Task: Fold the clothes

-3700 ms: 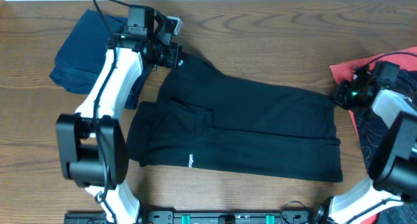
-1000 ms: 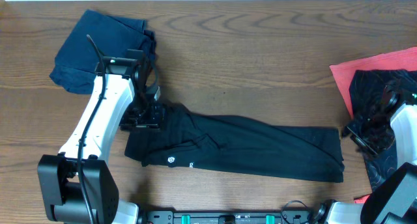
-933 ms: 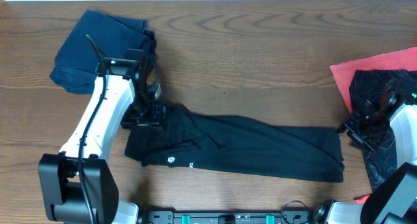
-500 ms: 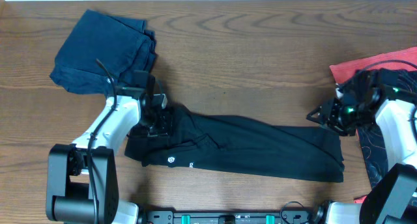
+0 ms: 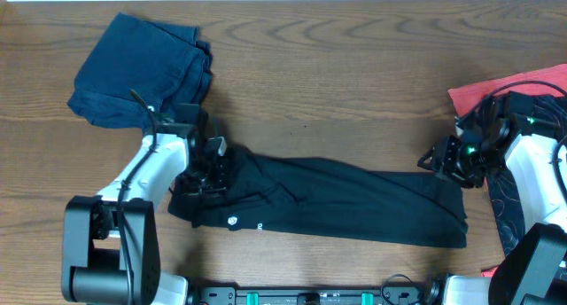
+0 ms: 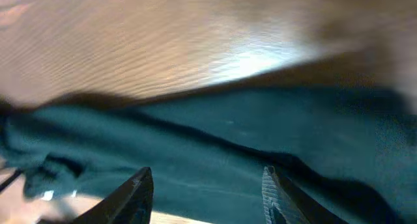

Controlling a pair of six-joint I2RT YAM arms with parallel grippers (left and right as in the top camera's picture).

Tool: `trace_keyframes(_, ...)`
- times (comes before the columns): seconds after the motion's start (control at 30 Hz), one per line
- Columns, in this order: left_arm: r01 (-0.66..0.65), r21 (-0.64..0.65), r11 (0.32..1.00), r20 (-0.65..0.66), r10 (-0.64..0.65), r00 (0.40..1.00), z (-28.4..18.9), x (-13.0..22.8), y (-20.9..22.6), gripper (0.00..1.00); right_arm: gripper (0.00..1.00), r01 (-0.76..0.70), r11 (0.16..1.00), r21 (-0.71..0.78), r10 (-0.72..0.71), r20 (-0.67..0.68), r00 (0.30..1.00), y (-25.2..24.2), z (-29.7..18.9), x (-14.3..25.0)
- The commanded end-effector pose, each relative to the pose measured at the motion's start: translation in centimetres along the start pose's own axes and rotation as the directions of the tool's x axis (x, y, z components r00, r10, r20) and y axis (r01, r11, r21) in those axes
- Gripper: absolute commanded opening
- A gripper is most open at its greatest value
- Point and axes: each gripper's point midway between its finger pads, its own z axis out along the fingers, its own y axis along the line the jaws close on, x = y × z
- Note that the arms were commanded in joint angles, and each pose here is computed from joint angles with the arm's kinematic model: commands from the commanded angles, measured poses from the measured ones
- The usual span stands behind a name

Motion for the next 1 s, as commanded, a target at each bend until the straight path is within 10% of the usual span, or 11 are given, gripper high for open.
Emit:
trace_keyframes(0.0,0.003,-0.034,0.999,0.071,-0.001,0.997,-2.4,-1.6,0.9,0.06,0.54,-0.11,0.985,0.133,0.105,0.046,0.993,-2.2,-0.5,-0.3)
trace_keyframes(0.3,0.032,-0.025,0.999,0.127,-0.029,0.992,-3.9,-2.3,1.8,0.07,0.59,-0.241,0.932,0.272,0.222,0.097,0.97,-4.9,-0.8,0.0)
trace_keyframes(0.5,0.035,0.018,0.999,0.094,-0.037,0.995,-3.9,-1.5,1.1,0.61,0.61,-0.273,0.92,0.283,0.261,0.081,0.962,-6.1,1.4,1.4)
trace_keyframes(0.97,0.075,0.064,0.995,-0.037,-0.072,0.997,-1.3,2.3,0.9,0.53,0.59,-0.207,0.964,0.165,0.21,0.0,0.978,-5.2,3.0,2.6)
